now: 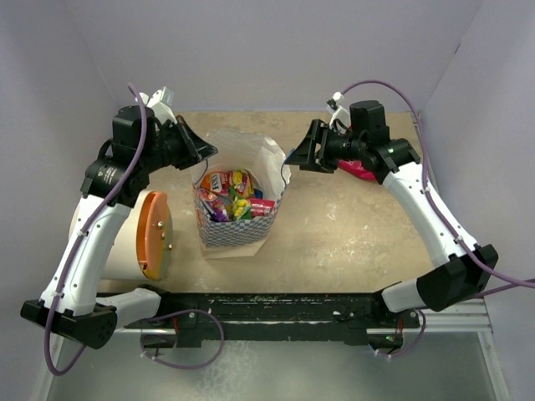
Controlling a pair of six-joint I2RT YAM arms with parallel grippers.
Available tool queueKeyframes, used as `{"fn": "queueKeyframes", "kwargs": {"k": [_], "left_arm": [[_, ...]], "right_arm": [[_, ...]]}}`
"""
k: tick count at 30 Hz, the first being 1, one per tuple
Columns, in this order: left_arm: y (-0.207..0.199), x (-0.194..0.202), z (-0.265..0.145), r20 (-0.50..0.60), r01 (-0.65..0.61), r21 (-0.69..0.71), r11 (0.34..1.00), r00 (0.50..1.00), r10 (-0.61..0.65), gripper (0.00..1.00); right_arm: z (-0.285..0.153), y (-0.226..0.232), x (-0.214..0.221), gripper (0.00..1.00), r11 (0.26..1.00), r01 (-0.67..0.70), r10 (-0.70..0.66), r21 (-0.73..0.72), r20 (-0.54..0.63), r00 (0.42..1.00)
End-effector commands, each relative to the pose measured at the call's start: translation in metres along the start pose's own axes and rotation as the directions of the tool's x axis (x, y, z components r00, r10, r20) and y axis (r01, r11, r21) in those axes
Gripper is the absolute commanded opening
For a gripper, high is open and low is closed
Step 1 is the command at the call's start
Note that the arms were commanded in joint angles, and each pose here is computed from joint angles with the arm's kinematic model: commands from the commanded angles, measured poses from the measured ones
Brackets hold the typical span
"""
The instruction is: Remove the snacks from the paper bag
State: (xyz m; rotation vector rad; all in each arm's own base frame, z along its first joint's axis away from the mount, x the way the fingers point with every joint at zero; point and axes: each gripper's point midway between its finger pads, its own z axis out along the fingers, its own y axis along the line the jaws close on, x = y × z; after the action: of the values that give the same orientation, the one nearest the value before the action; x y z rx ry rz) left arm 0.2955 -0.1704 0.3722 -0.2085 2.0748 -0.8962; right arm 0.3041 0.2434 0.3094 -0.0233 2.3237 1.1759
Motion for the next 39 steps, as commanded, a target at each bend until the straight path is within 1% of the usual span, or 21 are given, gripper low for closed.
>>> {"fn": "queueKeyframes", "kwargs": {"k": [1, 5, 8, 12, 15, 18, 20, 22, 23, 26, 27, 28, 32, 35, 39], "left_arm": [[-0.026, -0.018, -0.012, 0.079, -0.051, 0.105, 0.993, 0.996, 0.043, 0.0], [-0.027, -0.019, -0.012, 0.081, -0.064, 0.109, 0.992, 0.995, 0.055, 0.0], [-0.027, -0.02, -0.011, 0.082, -0.075, 0.11, 0.991, 0.994, 0.066, 0.0], [-0.028, -0.021, -0.012, 0.084, -0.082, 0.112, 0.99, 0.994, 0.073, 0.0], [-0.028, -0.022, -0.012, 0.082, -0.087, 0.107, 0.99, 0.994, 0.079, 0.0], [-0.026, -0.023, -0.012, 0.086, -0.091, 0.092, 0.992, 0.993, 0.083, 0.0], [-0.023, -0.026, -0.012, 0.096, -0.094, 0.071, 0.993, 0.992, 0.087, 0.0], [-0.02, -0.029, -0.014, 0.108, -0.095, 0.046, 0.994, 0.99, 0.089, 0.0], [-0.019, -0.032, -0.014, 0.117, -0.095, 0.034, 0.995, 0.989, 0.091, 0.0], [-0.023, -0.046, -0.014, 0.152, -0.077, 0.017, 0.997, 0.986, 0.074, 0.0], [-0.027, -0.052, -0.011, 0.161, -0.081, 0.024, 0.996, 0.984, 0.076, 0.0], [-0.032, -0.059, -0.009, 0.172, -0.091, 0.033, 0.995, 0.982, 0.084, 0.0], [-0.046, -0.093, 0.005, 0.221, -0.132, 0.021, 0.991, 0.967, 0.124, 0.0], [-0.052, -0.126, 0.012, 0.283, -0.171, -0.006, 0.985, 0.945, 0.165, 0.0], [-0.053, -0.168, 0.018, 0.349, -0.23, -0.047, 0.972, 0.908, 0.232, 0.0]], "right_arm": [[-0.023, 0.043, -0.015, 0.65, 0.994, 0.02, -0.012, -0.108, 0.073, 0.997], [-0.024, 0.051, -0.008, 0.65, 0.985, -0.018, 0.026, -0.169, 0.046, 0.999], [-0.027, 0.049, 0.0, 0.65, 0.984, -0.055, 0.059, -0.167, 0.021, 0.998], [-0.031, 0.05, -0.001, 0.66, 0.984, -0.033, 0.044, -0.173, 0.058, 0.997], [-0.022, 0.043, -0.006, 0.67, 0.985, -0.049, 0.062, -0.163, 0.078, 0.995], [-0.01, 0.033, -0.008, 0.64, 0.988, -0.073, 0.082, -0.133, 0.063, 0.995], [-0.008, 0.031, -0.013, 0.59, 0.991, -0.065, 0.074, -0.119, 0.075, 0.994], [-0.01, 0.028, -0.014, 0.51, 0.993, -0.078, 0.086, -0.089, 0.083, 0.993], [-0.011, 0.025, -0.014, 0.43, 0.994, -0.077, 0.083, -0.073, 0.085, 0.993], [-0.01, 0.017, -0.013, 0.12, 0.997, -0.068, 0.071, -0.035, 0.094, 0.993], [-0.009, 0.015, -0.014, 0.04, 0.998, -0.053, 0.056, -0.028, 0.1, 0.993], [-0.007, 0.013, -0.015, 0.0, 0.999, -0.038, 0.041, -0.028, 0.099, 0.994], [0.001, 0.021, -0.016, 0.0, 0.996, -0.005, 0.011, -0.086, 0.069, 0.998], [0.005, 0.033, -0.028, 0.0, 0.992, 0.043, -0.034, -0.115, 0.077, 0.996], [0.016, 0.047, -0.037, 0.0, 0.984, 0.066, -0.059, -0.164, 0.049, 0.997]]}}
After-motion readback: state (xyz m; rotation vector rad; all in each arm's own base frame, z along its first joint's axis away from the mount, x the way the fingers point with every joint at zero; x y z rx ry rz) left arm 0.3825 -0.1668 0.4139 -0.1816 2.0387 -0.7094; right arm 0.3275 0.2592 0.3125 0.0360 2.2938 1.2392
